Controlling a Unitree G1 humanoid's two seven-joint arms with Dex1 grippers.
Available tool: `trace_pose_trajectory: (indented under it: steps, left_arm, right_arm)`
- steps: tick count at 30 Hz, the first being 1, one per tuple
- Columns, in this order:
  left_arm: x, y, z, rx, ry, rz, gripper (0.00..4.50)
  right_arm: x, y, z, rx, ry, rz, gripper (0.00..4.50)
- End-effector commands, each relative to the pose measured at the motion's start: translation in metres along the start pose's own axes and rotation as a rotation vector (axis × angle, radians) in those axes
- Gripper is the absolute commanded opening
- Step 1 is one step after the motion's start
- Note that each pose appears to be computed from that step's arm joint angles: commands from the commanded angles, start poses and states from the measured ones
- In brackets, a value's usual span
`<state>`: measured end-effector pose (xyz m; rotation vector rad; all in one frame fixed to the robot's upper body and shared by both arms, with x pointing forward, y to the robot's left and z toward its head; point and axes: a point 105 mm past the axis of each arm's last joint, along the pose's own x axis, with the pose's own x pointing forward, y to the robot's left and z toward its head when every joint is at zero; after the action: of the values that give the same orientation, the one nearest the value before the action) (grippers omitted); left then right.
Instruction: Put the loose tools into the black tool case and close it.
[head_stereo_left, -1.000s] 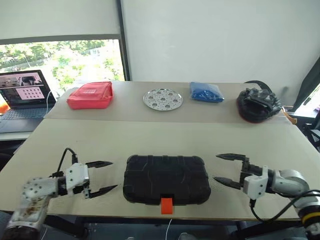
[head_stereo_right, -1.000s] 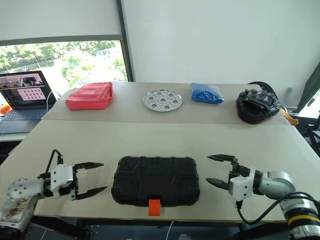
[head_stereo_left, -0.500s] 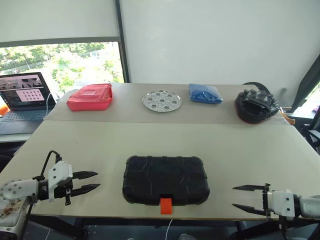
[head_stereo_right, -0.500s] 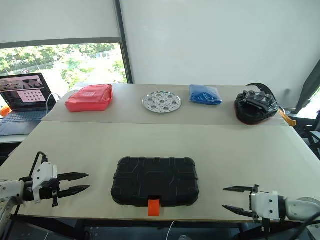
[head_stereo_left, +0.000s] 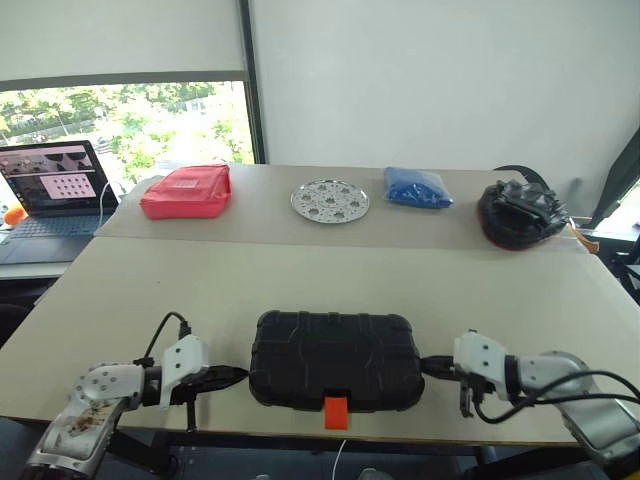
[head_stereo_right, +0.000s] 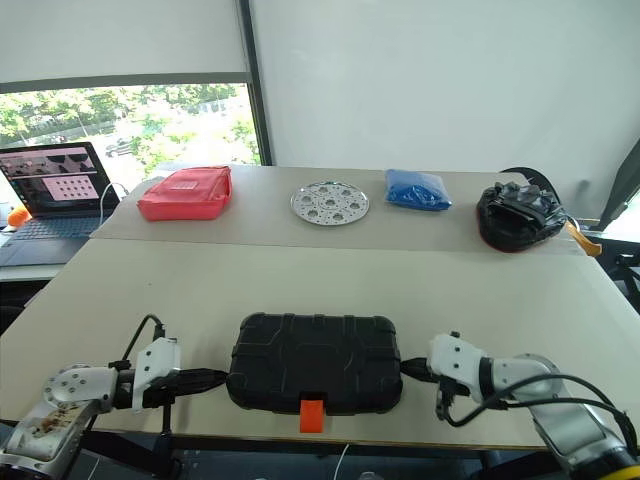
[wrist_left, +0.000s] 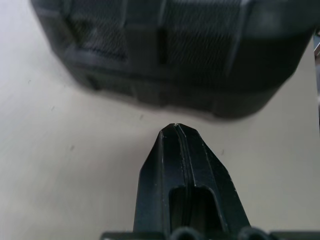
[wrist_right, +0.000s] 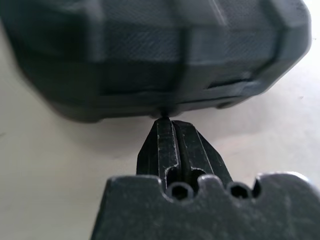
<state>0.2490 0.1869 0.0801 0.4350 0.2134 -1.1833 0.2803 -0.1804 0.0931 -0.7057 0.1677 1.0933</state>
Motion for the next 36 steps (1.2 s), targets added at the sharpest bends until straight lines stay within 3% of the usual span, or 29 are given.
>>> trace_pose_trajectory:
  steps: [1,10,14,21,24,28,32,36]
  left_arm:
    - [0.012,-0.010,0.020,0.024,-0.075,-0.039,0.00]
    - [0.029,-0.020,0.030,-0.005,-0.141,-0.022,0.00]
    - [0.033,-0.021,0.032,-0.010,-0.150,-0.007,0.00]
    - [-0.008,-0.012,0.035,-0.142,-0.120,-0.073,0.00]
    - [-0.022,-0.008,0.050,-0.224,-0.125,-0.171,0.00]
    - [-0.018,0.011,0.079,-0.237,-0.183,-0.213,0.00]
    - [0.011,0.037,0.107,-0.219,-0.221,-0.203,0.00]
    - [0.047,0.045,0.119,-0.152,-0.175,-0.227,0.00]
  right_arm:
    - [0.008,-0.022,0.011,-0.040,-0.015,-0.041,0.09]
    - [0.041,-0.086,0.014,0.089,0.049,-0.267,0.09]
    - [0.046,-0.099,0.011,0.131,0.096,-0.353,0.09]
    - [-0.003,-0.097,0.011,-0.006,0.072,-0.378,0.09]
    - [-0.026,-0.074,0.009,0.026,0.038,-0.279,0.09]
    - [-0.040,-0.009,0.022,0.146,-0.058,0.037,0.09]
    - [-0.036,0.039,0.035,0.193,-0.067,0.187,0.09]
    - [-0.016,0.056,0.055,0.212,-0.121,0.187,0.09]
